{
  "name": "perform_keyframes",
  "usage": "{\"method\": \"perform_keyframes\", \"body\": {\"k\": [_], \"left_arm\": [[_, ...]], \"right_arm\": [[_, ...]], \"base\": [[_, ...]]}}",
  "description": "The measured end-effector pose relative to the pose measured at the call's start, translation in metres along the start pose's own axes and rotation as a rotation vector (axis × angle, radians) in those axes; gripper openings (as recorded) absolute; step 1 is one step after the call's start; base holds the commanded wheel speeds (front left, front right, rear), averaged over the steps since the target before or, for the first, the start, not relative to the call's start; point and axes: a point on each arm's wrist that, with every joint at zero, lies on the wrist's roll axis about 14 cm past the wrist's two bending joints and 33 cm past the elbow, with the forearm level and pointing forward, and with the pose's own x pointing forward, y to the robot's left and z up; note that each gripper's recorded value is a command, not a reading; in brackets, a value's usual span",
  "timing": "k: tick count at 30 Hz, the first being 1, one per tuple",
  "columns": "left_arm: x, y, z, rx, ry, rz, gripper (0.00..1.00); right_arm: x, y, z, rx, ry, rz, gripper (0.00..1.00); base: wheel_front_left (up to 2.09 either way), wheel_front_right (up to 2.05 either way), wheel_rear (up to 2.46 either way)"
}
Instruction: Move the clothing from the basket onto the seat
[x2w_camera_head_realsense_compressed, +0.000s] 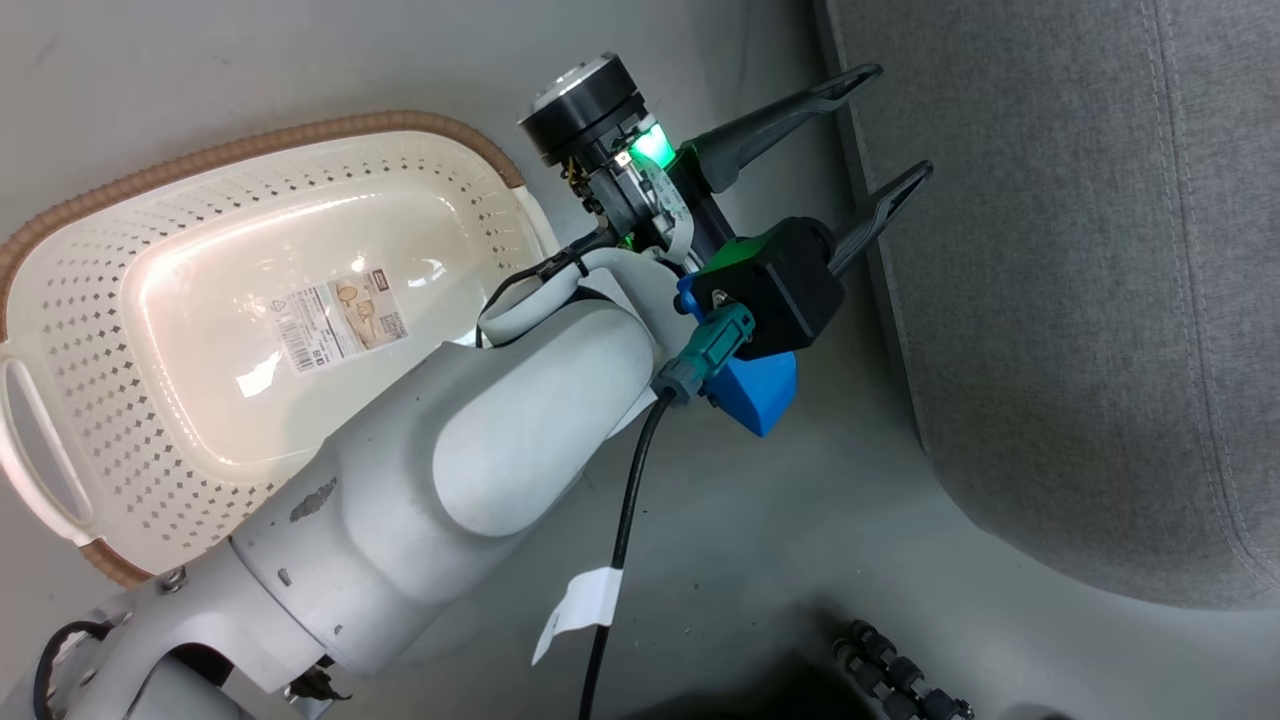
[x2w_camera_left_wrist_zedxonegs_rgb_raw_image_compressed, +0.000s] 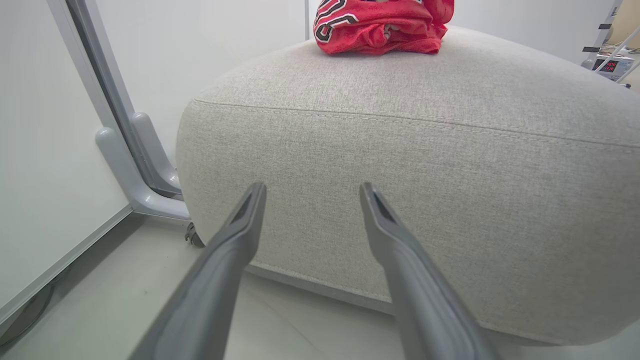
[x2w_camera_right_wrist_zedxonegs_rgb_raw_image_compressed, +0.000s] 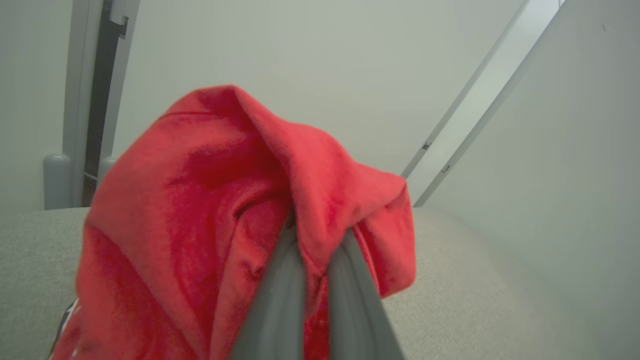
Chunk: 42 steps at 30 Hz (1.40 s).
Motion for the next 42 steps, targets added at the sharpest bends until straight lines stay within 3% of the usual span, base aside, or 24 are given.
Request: {"method": "perform_keyframes", "body": {"k": [6,10,11,12,23,28,35,42], "left_arm": [[-0.001,0.000,-0.008,-0.012,0.007,-0.003,1.00],[-0.002,0.001,-0.009,-0.009,0.010,0.000,1.00],[-0.002,0.002,-0.008,-0.007,0.011,0.002,1.00],[-0.002,0.002,-0.007,-0.004,0.010,0.003,1.00],[-0.005,-0.001,0.035,0.027,-0.034,0.047,1.00],[-0.014,0.005,0.070,0.024,-0.071,0.140,1.00],[-0.055,0.033,0.136,0.051,-0.174,0.369,1.00],[-0.127,0.057,0.176,0.104,-0.220,0.621,1.00]], "right_arm": [[-0.021,0.009,-0.047,0.028,0.130,-0.005,0.00],[-0.027,0.014,-0.054,0.038,0.149,-0.001,0.00],[-0.028,0.013,-0.053,0.044,0.145,-0.006,0.36],[-0.028,0.012,-0.051,0.046,0.139,-0.010,1.00],[-0.067,-0.007,-0.025,0.087,0.094,-0.021,1.00],[-0.082,-0.015,0.018,0.103,-0.013,0.001,1.00],[-0.105,0.014,0.080,0.175,-0.168,0.118,1.00],[-0.130,0.069,0.124,0.287,-0.257,0.283,1.00]], "base": [[0.00,0.00,0.00],[0.00,0.00,0.00],[0.00,0.00,0.00],[0.00,0.00,0.00],[0.00,0.00,0.00],[0.00,0.00,0.00],[0.00,0.00,0.00],[0.00,0.00,0.00]]}}
